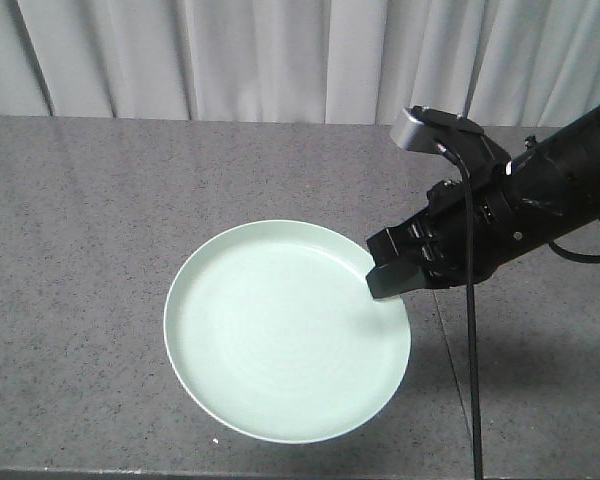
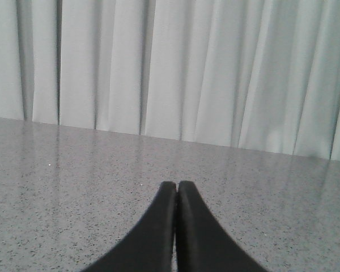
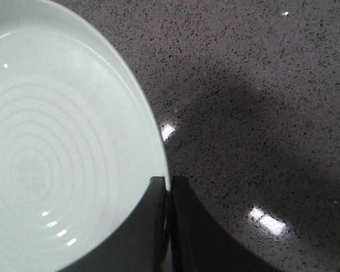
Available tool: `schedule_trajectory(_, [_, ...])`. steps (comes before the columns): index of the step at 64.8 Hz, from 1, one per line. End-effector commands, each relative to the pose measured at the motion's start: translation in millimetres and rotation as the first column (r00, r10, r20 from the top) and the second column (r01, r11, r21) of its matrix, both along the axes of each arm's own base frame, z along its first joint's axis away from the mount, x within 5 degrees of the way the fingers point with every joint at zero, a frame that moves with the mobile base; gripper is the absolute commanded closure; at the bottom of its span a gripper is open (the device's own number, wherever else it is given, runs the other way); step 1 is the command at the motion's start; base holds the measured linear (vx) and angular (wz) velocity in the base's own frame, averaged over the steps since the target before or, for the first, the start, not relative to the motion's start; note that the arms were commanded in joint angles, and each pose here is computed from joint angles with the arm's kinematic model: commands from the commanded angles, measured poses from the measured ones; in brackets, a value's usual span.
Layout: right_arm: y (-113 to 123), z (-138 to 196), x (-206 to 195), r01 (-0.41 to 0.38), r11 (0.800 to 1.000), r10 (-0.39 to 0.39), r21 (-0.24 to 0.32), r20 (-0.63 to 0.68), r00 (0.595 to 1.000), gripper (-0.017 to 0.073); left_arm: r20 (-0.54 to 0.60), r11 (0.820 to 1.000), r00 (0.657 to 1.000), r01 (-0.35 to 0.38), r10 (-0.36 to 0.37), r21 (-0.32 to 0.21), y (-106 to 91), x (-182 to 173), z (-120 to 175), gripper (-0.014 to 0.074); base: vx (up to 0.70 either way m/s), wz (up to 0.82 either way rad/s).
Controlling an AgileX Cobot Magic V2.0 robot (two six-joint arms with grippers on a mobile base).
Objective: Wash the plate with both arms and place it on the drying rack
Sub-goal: 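Hold the plate in the right gripper while the base turns away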
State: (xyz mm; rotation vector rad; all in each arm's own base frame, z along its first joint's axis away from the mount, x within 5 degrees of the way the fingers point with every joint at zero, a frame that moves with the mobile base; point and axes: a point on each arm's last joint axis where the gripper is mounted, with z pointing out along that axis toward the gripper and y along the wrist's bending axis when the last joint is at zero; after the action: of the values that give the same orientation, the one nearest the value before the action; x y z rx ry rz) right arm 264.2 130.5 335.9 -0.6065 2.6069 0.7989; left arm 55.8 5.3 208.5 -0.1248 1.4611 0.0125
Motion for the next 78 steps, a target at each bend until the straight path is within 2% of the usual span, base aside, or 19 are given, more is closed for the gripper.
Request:
schedule_trajectory(1, [0.5, 21.4, -5.8, 0.008, 0.998, -0.012, 0.063, 0.067, 0.998, 0.0564, 0.115, 1.0, 0.993, 0.002, -0.002, 0.0, -0.1, -3.8, 15.4, 0.06, 0.0, 0.01])
schedule_trajectory(39, [0.3, 21.5, -5.7, 0.008, 0.998, -0.012, 0.064, 0.068, 0.998, 0.0564, 0.115, 1.0, 0.993, 0.002, -0.002, 0.0, -0.1, -3.8, 15.4, 0.06, -0.04, 0.14])
schedule_trajectory(78, [0.3, 21.4, -5.6, 0.007, 0.998, -0.011, 0.062, 0.069, 0.998, 0.0564, 0.115, 1.0, 0.993, 0.002, -0.002, 0.0, -0.1, -3.8, 15.4, 0.06, -0.07, 0.36])
